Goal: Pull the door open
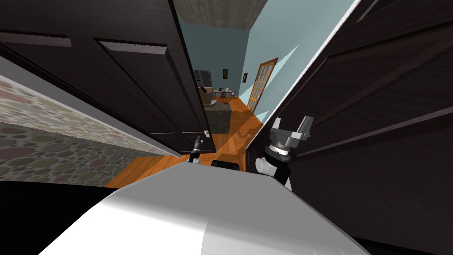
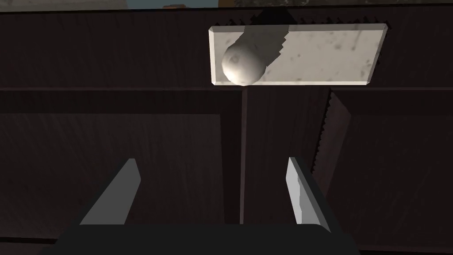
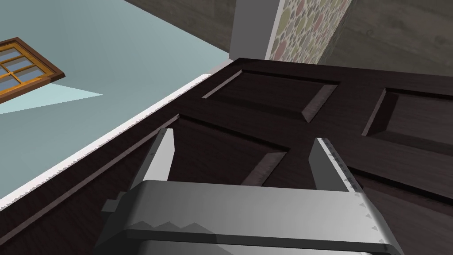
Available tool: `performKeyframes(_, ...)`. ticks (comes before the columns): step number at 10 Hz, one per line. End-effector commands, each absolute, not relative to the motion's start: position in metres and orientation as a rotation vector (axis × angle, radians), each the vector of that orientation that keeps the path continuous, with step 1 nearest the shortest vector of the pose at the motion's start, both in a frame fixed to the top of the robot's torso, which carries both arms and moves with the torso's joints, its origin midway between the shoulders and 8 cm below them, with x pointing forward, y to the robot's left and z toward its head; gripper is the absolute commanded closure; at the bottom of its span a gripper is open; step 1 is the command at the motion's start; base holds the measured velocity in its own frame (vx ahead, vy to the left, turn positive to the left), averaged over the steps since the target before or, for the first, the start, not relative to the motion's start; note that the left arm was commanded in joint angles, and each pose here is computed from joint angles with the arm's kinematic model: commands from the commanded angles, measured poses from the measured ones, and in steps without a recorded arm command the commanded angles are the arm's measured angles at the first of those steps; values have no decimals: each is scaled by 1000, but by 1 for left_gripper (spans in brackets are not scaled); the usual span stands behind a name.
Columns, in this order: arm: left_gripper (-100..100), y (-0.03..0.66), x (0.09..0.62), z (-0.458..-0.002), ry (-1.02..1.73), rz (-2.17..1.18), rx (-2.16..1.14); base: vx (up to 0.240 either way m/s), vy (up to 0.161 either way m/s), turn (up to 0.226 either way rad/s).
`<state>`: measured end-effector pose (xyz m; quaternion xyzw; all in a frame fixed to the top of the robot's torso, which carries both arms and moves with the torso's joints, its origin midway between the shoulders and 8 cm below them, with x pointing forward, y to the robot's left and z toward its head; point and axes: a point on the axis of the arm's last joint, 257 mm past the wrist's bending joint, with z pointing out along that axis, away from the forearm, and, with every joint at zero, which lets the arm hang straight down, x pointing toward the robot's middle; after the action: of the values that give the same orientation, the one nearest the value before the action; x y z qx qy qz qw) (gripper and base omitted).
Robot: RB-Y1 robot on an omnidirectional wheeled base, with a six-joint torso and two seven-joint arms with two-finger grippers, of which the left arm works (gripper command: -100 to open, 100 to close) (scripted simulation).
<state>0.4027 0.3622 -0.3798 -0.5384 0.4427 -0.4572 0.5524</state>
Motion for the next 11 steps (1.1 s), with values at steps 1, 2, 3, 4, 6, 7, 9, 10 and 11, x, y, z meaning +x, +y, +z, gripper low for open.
performKeyframes(1,-100,361,405,-374,1036,-1094,-1263,177,132,-14)
performKeyframes(2,-100,360,407,-370,1028,-1102,-1256,187,81,-19)
performKeyframes(3,-100,360,408,-367,1020,-1110,-1249,188,54,-14)
performKeyframes(4,-100,359,410,-361,1009,-1121,-1237,189,24,-24)
performKeyframes(6,-100,358,415,-347,984,-1144,-1207,165,10,22)
performKeyframes(7,-100,359,419,-334,969,-1149,-1172,78,-10,19)
performKeyframes(9,-100,359,419,-334,969,-1149,-1172,11,-19,-11)
performKeyframes(10,-100,359,419,-334,969,-1149,-1172,8,7,14)
performKeyframes(11,-100,359,419,-334,969,-1149,-1172,5,7,14)
